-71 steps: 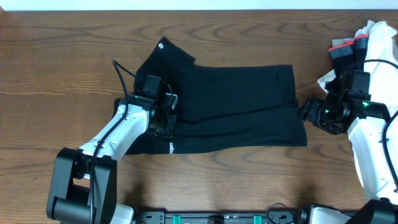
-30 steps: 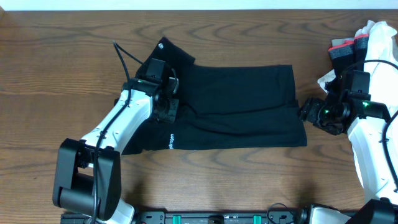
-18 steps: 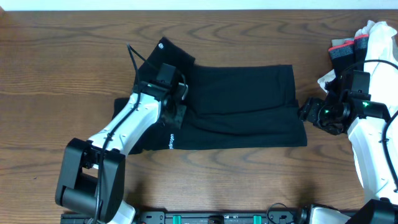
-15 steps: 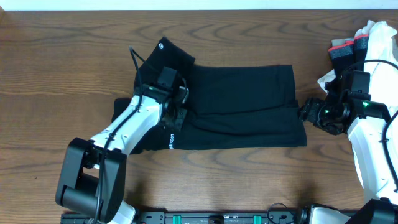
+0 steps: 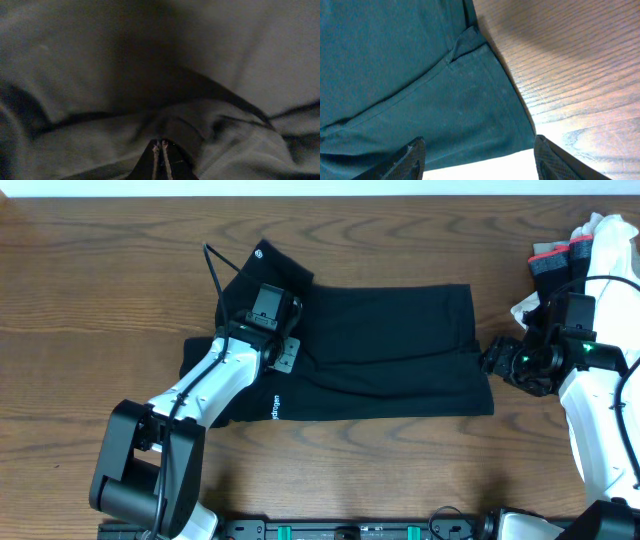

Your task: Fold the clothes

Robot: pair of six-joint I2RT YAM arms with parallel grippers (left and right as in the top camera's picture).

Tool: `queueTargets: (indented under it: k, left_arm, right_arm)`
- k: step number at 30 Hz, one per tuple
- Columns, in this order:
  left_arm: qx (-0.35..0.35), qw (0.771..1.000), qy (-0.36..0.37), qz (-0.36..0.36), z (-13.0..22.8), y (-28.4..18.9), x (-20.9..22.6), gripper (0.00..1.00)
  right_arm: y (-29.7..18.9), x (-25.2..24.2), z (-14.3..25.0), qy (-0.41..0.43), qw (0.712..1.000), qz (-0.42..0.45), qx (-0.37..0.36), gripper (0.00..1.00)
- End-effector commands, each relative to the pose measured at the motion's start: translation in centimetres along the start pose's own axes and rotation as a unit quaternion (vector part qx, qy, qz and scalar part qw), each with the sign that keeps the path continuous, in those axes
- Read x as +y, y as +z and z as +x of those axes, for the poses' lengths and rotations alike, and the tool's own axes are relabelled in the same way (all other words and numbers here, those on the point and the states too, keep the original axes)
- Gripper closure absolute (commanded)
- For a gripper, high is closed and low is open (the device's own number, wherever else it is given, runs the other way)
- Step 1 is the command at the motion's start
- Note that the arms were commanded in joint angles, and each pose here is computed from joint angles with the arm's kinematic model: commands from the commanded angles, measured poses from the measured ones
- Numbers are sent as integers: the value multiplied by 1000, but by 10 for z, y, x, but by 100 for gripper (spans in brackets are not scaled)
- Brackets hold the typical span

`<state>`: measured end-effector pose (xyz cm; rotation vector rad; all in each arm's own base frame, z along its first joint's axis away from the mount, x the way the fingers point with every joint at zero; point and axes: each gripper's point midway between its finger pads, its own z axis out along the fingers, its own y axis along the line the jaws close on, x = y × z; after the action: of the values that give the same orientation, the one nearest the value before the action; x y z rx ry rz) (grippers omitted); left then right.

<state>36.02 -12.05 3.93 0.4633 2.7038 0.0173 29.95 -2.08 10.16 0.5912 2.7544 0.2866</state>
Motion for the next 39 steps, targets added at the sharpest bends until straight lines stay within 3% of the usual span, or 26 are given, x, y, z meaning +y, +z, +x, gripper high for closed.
queueTargets:
  k: [1,8,15,18,25,32,39]
  left_arm:
    - [-12,999,6,-38,-12,-5,14,94]
    - [-57,997,-11,-46,-45,-18,22,90]
    - [70,997,-15,41,13,-25,-11,90]
    - [99,994,-10,46,31,-24,-16,88]
    - [82,995,-10,47,33,-10,-18,74]
    - [88,995,-9,44,41,-3,-17,67]
    - [65,997,-9,26,30,8,-11,69]
  right_arm:
    - [-3,0,-3,6,1000,-3,-6,32]
    - [-3,0,-2,6,1000,-3,-4,32]
    - [-3,-2,2,4,1000,0,4,32]
    - [-3,-1,-1,3,1000,-1,-1,32]
    - [-3,0,-2,2,1000,-2,-4,32]
    - [-3,0,-3,2,1000,-3,-5,32]
    - [-3,-1,-2,3,1000,-2,-3,32]
